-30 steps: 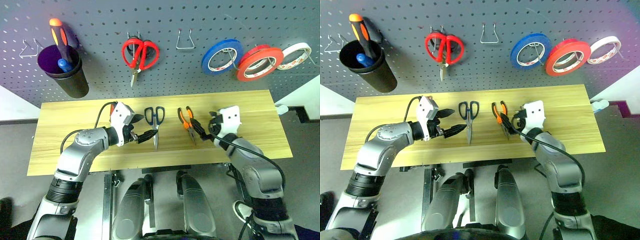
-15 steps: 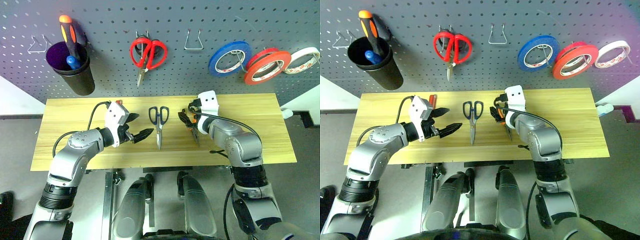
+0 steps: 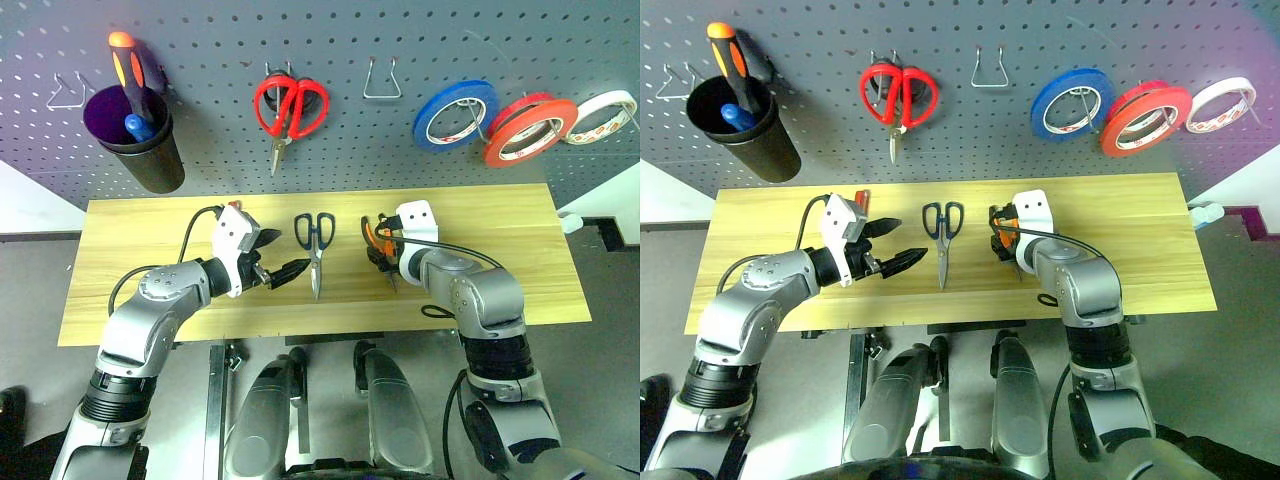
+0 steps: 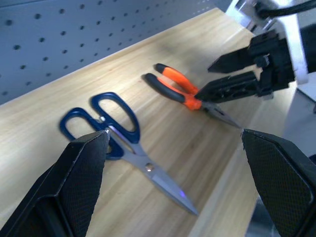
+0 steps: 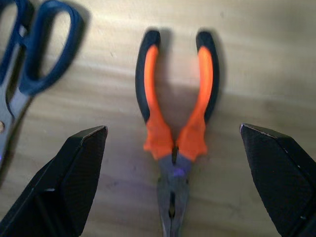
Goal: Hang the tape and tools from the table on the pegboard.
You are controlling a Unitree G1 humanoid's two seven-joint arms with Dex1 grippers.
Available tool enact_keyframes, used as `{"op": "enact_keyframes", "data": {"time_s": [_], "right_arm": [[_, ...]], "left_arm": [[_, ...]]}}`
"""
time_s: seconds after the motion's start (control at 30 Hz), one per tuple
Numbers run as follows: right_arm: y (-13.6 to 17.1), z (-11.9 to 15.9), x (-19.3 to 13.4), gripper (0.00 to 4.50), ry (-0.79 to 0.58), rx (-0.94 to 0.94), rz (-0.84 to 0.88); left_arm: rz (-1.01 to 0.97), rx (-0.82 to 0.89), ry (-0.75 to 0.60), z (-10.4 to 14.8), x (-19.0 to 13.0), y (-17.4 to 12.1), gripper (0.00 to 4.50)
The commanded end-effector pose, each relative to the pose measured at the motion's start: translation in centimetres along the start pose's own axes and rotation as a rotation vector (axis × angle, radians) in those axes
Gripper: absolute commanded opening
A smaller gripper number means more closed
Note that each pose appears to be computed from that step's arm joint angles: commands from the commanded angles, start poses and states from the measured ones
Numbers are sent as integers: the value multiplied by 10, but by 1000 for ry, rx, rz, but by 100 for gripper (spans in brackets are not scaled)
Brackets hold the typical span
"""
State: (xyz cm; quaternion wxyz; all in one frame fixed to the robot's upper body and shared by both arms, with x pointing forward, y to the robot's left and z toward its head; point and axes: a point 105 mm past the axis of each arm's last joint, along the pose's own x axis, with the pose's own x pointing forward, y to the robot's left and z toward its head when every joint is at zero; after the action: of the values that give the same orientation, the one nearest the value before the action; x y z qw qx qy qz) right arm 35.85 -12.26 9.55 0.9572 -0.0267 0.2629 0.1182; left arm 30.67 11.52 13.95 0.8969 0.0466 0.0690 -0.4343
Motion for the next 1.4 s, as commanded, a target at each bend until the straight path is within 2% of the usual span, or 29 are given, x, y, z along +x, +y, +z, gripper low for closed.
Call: {"op": "enact_keyframes", "data": {"time_s": [0.03,0.33,0.5,0.73,1.4], "right_arm": [[0,10,-3,449,-45,2,-7],[-5,10,5,449,-41,2,-18],[-10,10,11,449,-39,1,-22],[-7,9,18,449,-43,18,-4],[-1,-3,28,449,10,-53,-20]], "left_arm": [[-23,35,-22,9,-6,-6,450],[-48,23,-16,12,-14,-9,450],[-102,37,18,20,-30,-12,450],[-76,61,43,28,-49,-9,450],[-53,61,27,29,-46,-9,450]]}}
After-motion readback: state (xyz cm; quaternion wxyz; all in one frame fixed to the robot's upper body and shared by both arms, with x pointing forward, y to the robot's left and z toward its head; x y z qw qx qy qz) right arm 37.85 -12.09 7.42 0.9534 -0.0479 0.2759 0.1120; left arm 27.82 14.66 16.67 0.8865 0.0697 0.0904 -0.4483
